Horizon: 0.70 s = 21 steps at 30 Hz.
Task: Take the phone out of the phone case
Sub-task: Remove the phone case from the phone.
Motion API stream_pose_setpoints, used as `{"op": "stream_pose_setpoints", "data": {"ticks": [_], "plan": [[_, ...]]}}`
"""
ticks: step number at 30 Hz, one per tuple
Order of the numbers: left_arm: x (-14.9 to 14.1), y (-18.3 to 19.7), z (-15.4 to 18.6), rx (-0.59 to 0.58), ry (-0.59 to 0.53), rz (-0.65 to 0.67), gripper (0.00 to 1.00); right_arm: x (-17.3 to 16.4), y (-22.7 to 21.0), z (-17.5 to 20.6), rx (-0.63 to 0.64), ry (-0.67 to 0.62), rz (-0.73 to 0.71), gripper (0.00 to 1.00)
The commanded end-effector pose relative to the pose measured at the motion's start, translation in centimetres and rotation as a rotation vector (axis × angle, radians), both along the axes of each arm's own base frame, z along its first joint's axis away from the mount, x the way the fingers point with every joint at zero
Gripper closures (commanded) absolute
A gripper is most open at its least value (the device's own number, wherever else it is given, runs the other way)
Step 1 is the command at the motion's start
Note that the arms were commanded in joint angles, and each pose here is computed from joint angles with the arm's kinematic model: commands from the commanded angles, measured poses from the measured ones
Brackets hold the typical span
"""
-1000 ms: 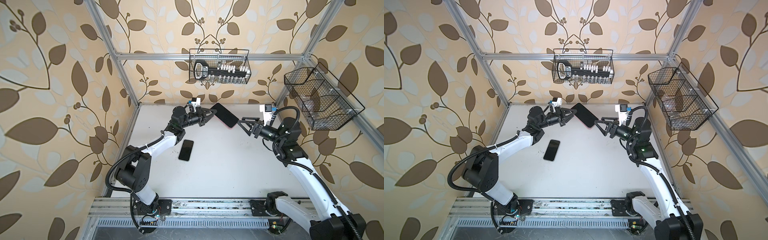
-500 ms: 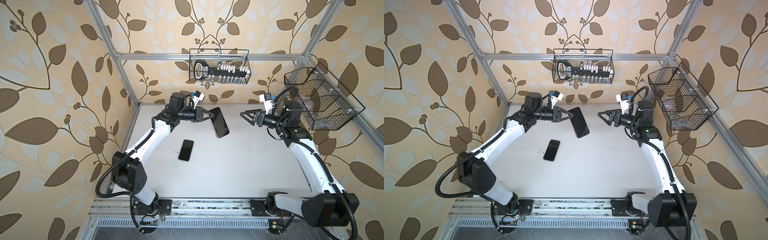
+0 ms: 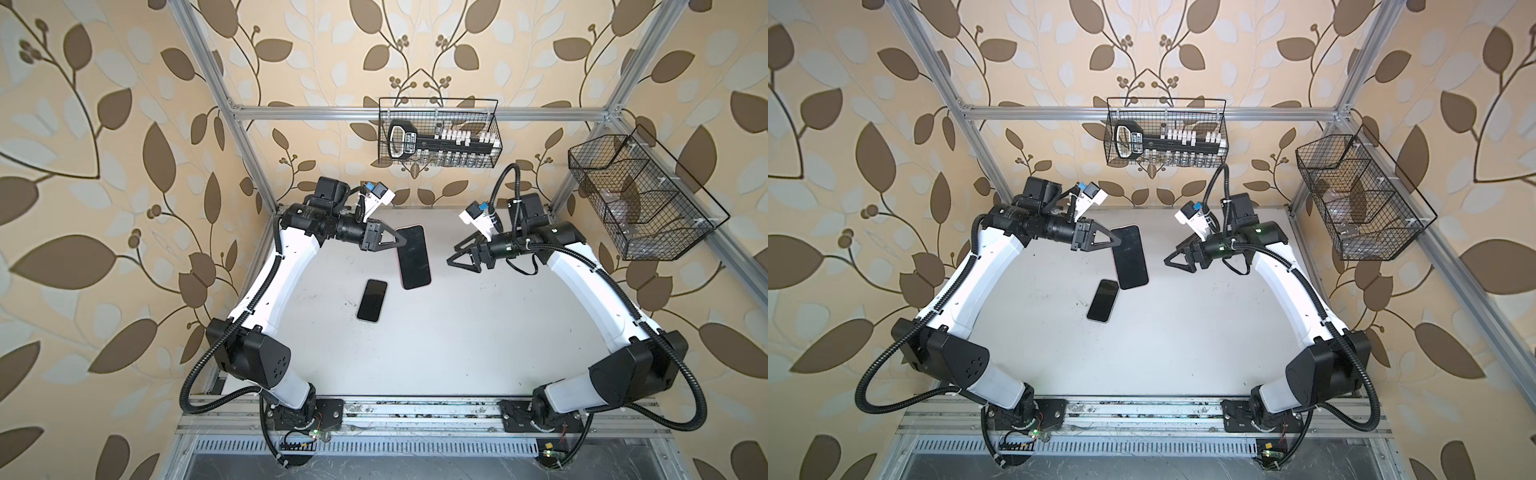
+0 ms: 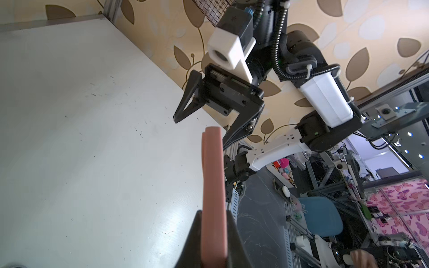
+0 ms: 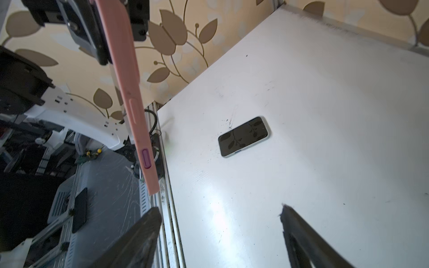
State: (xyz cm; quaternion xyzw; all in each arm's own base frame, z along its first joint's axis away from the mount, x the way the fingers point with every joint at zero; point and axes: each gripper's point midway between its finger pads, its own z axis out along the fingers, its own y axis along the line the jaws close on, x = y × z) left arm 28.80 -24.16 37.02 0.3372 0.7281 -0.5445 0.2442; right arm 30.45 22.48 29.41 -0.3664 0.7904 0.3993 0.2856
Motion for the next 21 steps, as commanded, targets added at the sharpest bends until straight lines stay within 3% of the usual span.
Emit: {"op": "stream_pose_setpoints", "data": {"ticks": [1,10,21], "plan": [[-2.1,0.3,2.0,-0.064,-0.082,-0.112,1.00,-1.9,1.0,-0.3,-0.061,-0.034,0.097,0.19],[-1.2,0.4,-1.3,0.033,-0.042,-0.147,1.00,-3.8,3.3,-2.0,-0.117,-0.032,0.186,0.21],[-1.1,0.2,-0.9,0.020,-0.088,-0.141,1.00,-4.5,4.9,-4.2,-0.171,-0.024,0.240,0.25]]}}
